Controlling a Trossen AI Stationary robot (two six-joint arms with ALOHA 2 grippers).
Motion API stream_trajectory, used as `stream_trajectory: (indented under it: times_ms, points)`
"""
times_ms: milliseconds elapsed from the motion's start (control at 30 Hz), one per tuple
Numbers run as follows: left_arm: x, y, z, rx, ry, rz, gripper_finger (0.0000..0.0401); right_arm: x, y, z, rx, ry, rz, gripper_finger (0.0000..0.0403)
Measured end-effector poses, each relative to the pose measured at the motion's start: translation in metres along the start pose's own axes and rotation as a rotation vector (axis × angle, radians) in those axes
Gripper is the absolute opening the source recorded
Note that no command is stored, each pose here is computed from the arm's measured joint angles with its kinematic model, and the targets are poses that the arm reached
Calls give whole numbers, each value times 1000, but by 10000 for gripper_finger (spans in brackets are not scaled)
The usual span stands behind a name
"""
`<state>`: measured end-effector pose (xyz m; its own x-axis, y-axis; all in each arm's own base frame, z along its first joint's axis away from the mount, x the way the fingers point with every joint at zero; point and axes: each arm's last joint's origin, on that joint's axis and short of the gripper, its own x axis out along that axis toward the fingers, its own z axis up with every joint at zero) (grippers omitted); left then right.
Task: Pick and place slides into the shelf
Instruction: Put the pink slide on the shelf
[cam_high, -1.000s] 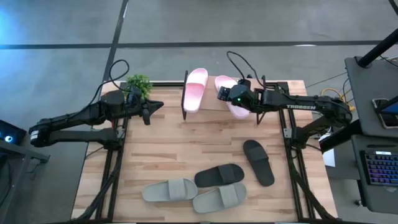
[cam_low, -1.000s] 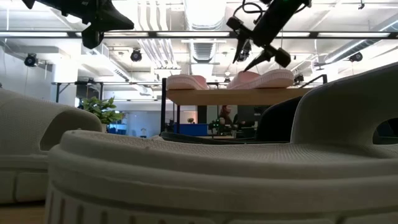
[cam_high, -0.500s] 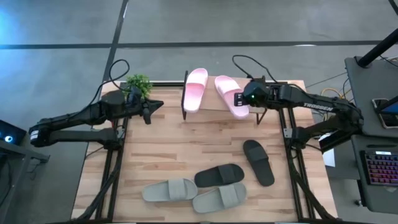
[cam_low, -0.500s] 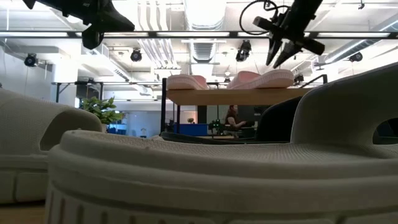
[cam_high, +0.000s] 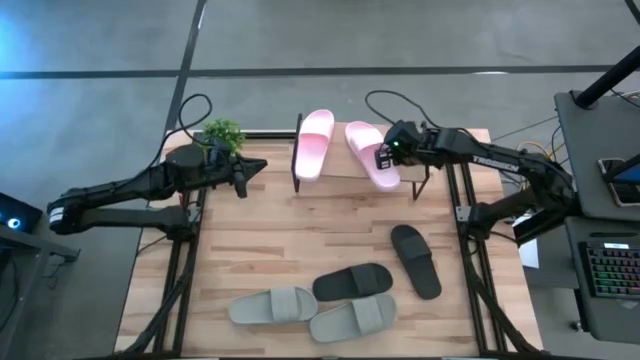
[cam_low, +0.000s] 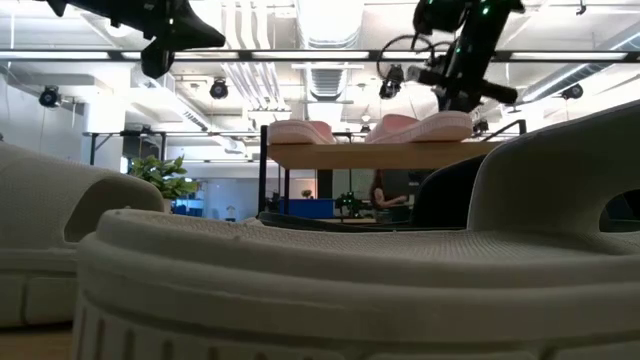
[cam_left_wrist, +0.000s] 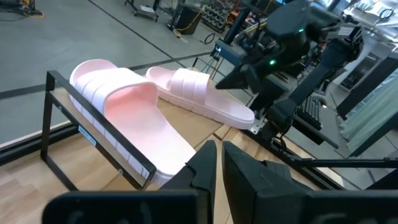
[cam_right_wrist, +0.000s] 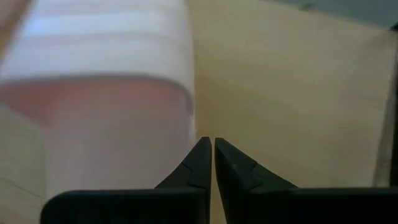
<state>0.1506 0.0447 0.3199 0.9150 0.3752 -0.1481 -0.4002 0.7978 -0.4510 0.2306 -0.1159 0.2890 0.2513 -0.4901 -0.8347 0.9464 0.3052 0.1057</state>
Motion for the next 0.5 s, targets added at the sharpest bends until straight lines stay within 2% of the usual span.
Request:
stream_trajectory:
  times_ms: [167, 367, 500]
  points:
    - [0, 0, 0, 0, 0, -1, 11, 17, 10, 0, -37, 43, 17, 13]
    - [-1, 0, 0, -1, -4, -2, 11, 20, 25, 9, -22, -7, 200, 13]
    - [-1, 0, 0, -2, -3, -2, 11, 19, 27, 12, -18, -34, 227, 13]
